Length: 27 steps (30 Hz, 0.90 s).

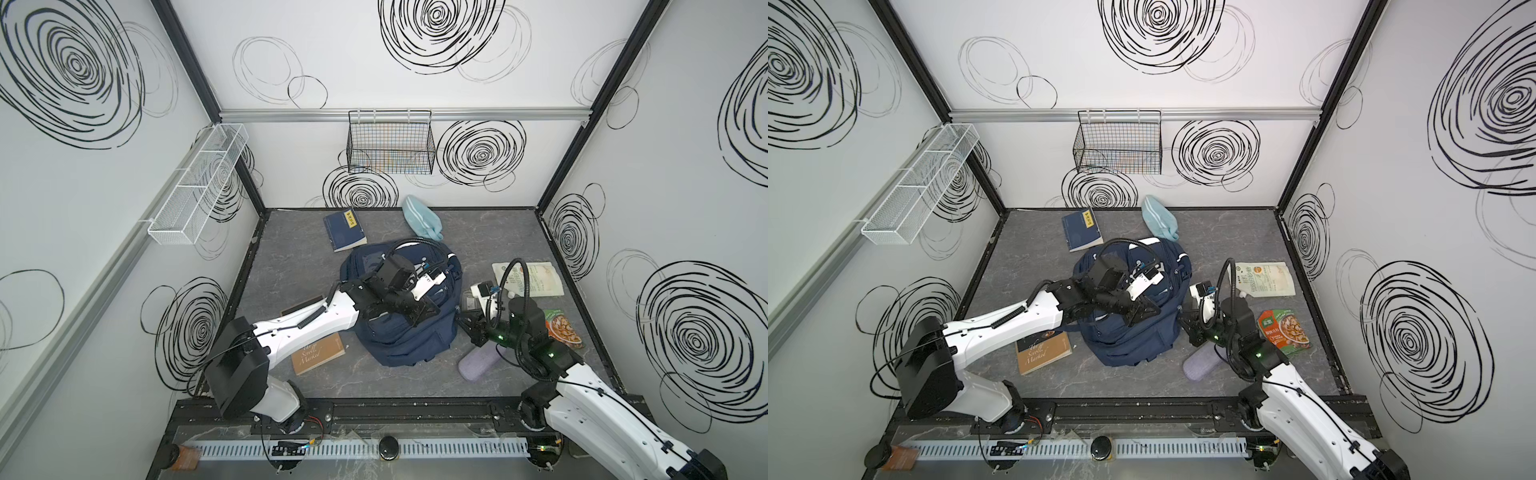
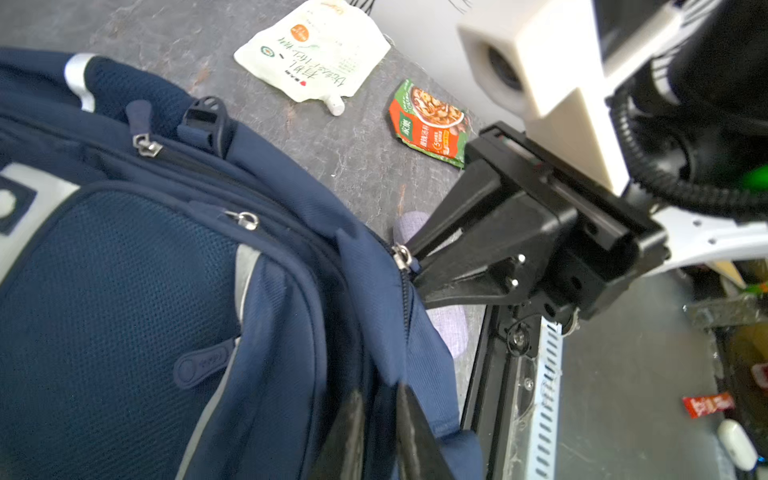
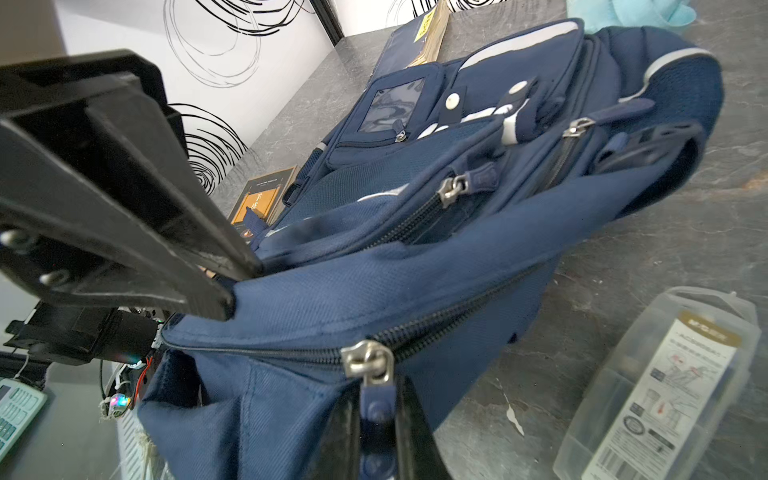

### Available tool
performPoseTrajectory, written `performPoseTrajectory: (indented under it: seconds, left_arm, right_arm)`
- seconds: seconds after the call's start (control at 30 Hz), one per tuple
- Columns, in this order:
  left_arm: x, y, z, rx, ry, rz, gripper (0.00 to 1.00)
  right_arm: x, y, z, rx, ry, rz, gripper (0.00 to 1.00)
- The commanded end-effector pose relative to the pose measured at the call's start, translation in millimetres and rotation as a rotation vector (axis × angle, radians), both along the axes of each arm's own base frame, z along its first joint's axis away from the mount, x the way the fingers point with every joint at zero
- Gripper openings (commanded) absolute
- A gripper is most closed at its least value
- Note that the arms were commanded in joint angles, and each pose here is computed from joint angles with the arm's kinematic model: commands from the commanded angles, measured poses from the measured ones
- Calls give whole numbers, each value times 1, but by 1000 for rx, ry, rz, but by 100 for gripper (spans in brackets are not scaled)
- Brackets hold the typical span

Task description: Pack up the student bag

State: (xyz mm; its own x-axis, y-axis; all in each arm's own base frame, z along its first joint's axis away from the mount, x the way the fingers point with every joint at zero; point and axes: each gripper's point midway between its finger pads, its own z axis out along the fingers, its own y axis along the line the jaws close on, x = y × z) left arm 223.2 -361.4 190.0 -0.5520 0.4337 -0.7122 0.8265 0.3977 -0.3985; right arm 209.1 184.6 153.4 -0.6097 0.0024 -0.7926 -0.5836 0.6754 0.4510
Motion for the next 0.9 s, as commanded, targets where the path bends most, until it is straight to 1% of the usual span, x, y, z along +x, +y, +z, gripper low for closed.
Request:
performPoseTrajectory:
  seconds: [0.0, 0.03, 0.07, 0.1, 0.13, 0.17, 0.2, 0.3, 0.37, 0.43, 0.47, 0.67, 0.87]
  left_arm:
    - [-10, -9, 2, -40, 20, -62, 15]
    - [-11, -11, 1, -40, 28, -70, 15]
    - [-13, -12, -1, -40, 40, -77, 18]
    - [-15, -13, -2, -41, 53, -85, 27]
    - [-16, -13, -3, -40, 60, -92, 32]
    - [-17, -13, -4, -37, 66, -97, 32]
    - [-18, -13, -6, -33, 69, -102, 30]
    - [-17, -13, -11, -20, 78, -99, 20]
    - [-14, -13, -12, -14, 84, -92, 8]
    - [-9, -12, -10, -25, 94, -76, 4]
    - [-6, -10, -9, -35, 99, -61, 0]
    - [17, -3, 8, -140, 117, 31, 0]
    - [24, -4, 11, -205, 164, 73, 0]
  right_arm:
    - [8, 5, 32, 47, -144, 15, 0]
    - [8, 5, 32, 45, -146, 16, 0]
    - [8, 5, 31, 42, -146, 17, 0]
    - [8, 5, 30, 41, -146, 17, 0]
    - [8, 5, 29, 40, -145, 17, 0]
    - [8, 6, 28, 39, -143, 18, 0]
    - [9, 6, 28, 38, -143, 16, 0]
    - [11, 6, 27, 34, -141, 12, 0]
    - [11, 5, 26, 27, -140, 11, 0]
    - [12, 5, 25, 22, -136, 6, 0]
    - [12, 5, 25, 21, -132, 5, 0]
    - [10, 4, 30, 35, -115, -2, 0]
    - [1, 10, 42, 49, -100, 16, 0]
